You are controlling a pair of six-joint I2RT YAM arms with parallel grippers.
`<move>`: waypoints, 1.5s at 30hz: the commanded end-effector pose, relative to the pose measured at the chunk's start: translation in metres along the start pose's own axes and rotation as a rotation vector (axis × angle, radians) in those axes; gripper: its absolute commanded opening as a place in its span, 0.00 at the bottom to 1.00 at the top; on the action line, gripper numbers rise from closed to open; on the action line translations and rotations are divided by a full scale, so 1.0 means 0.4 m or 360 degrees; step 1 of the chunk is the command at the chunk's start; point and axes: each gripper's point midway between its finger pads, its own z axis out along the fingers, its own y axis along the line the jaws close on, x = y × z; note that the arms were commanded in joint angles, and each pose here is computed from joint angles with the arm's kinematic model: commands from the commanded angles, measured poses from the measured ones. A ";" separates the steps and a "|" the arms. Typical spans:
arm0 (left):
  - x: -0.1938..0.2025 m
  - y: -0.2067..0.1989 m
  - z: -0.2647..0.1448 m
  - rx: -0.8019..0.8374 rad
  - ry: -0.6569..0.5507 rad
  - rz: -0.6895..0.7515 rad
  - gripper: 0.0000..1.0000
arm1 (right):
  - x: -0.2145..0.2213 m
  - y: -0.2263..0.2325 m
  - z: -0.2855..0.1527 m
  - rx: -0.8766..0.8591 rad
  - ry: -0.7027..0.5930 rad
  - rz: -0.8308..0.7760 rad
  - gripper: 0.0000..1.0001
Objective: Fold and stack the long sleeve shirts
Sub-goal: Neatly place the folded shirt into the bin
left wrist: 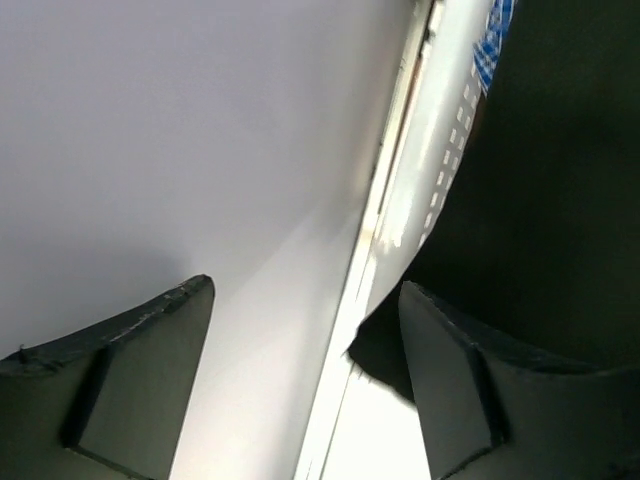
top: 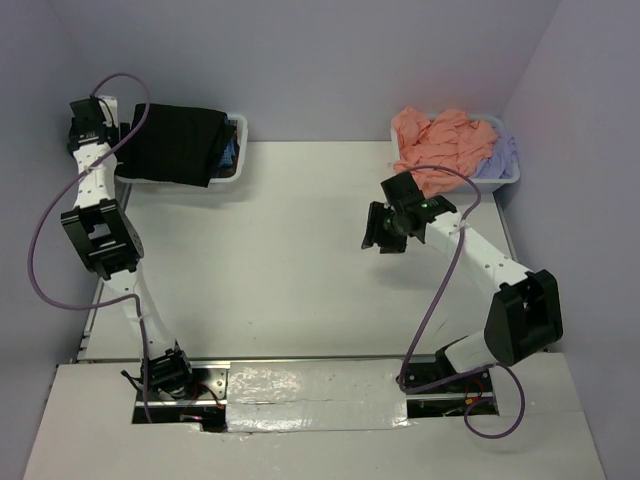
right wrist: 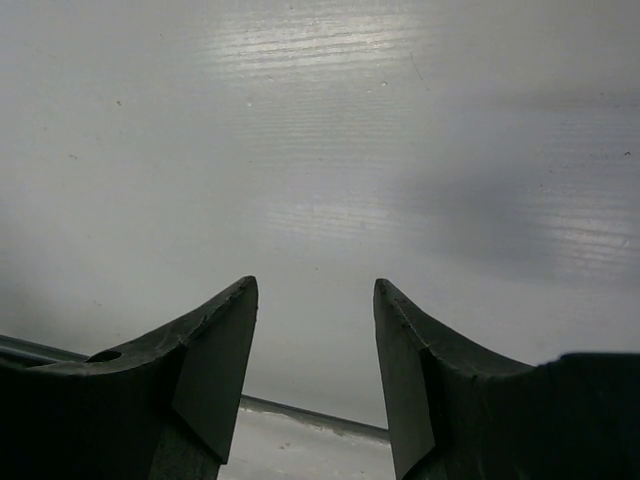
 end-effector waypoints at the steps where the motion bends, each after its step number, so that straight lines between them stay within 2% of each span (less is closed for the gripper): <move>1: -0.187 0.115 -0.208 -0.0104 -0.0296 -0.0055 0.89 | -0.034 0.004 -0.035 -0.0022 -0.0142 0.0020 0.58; 4: -0.188 0.100 -0.283 0.0003 -0.0298 -0.0030 0.93 | -0.034 -0.010 -0.032 -0.0012 -0.0169 0.0025 0.59; 6: -0.151 0.085 -0.325 0.0068 -0.0223 0.0001 0.99 | -0.032 -0.026 -0.025 -0.0023 -0.0192 0.0036 0.59; 8: -0.096 0.051 -0.341 0.0170 -0.0129 0.0041 0.99 | -0.025 -0.032 -0.019 -0.0050 -0.0196 0.0028 0.61; 9: -0.075 0.046 -0.384 0.0209 -0.0094 0.0049 0.99 | -0.021 -0.037 -0.014 -0.0063 -0.0211 0.0022 0.61; 11: 0.013 -0.008 -0.399 0.0351 0.0033 0.0086 0.99 | -0.017 -0.053 -0.007 -0.0057 -0.0224 0.0009 0.64; 12: 0.030 -0.014 -0.444 0.0388 0.0047 0.0094 0.99 | -0.017 -0.059 -0.003 -0.0050 -0.0231 0.0005 0.66; 13: 0.098 -0.044 -0.445 0.0454 0.0147 0.0116 0.99 | -0.019 -0.065 -0.002 -0.0049 -0.0243 -0.0006 0.69; 15: 0.139 -0.058 -0.498 0.0498 0.0165 0.0113 0.99 | -0.024 -0.070 0.004 -0.0060 -0.0279 -0.0008 0.73; 16: 0.211 -0.097 -0.498 0.0575 0.0264 0.0105 0.99 | -0.029 -0.070 0.007 -0.0079 -0.0308 -0.0013 0.75; 18: 0.255 -0.120 -0.541 0.0637 0.0273 0.0103 0.99 | -0.036 -0.070 0.011 -0.0098 -0.0340 -0.0015 0.77; 19: 0.330 -0.153 -0.541 0.0692 0.0362 0.0096 0.99 | -0.038 -0.073 0.013 -0.0103 -0.0356 -0.0018 0.79; 21: 0.375 -0.176 -0.581 0.0730 0.0341 0.0087 0.99 | -0.045 -0.075 0.020 -0.0120 -0.0409 -0.0022 0.79; 22: 0.456 -0.207 -0.581 0.0783 0.0410 0.0132 0.99 | -0.046 -0.077 0.022 -0.0125 -0.0425 -0.0036 0.79; 24: 0.504 -0.204 -0.612 0.0753 0.0375 0.0209 0.99 | -0.044 -0.081 0.026 -0.0140 -0.0466 -0.0051 0.79; 25: 0.577 -0.218 -0.615 0.0779 0.0431 0.0314 0.99 | -0.044 -0.083 0.026 -0.0145 -0.0486 -0.0052 0.79; 27: 0.602 -0.192 -0.638 0.0683 0.0358 0.0430 0.99 | -0.037 -0.090 0.023 -0.0158 -0.0543 -0.0042 0.79; 28: 0.662 -0.200 -0.641 0.0700 0.0395 0.0531 0.99 | -0.034 -0.094 0.024 -0.0162 -0.0555 -0.0034 0.80; 30: 0.676 -0.191 -0.658 0.0651 0.0302 0.0634 0.99 | -0.022 -0.102 0.023 -0.0176 -0.0590 -0.0035 0.79; 31: 0.722 -0.197 -0.657 0.0651 0.0338 0.0682 0.99 | -0.019 -0.107 0.023 -0.0169 -0.0602 -0.0031 0.79; 33: 0.754 -0.204 -0.660 0.0639 0.0322 0.0712 0.99 | -0.012 -0.113 0.021 -0.0178 -0.0633 -0.0034 0.79; 40: 0.803 -0.229 -0.643 0.0614 0.0386 0.0539 0.99 | -0.013 -0.105 0.006 -0.0266 -0.0761 -0.0085 0.79; 45: 0.809 -0.235 -0.635 0.0621 0.0391 0.0538 0.99 | -0.029 -0.090 -0.018 -0.0344 -0.0881 -0.0110 0.75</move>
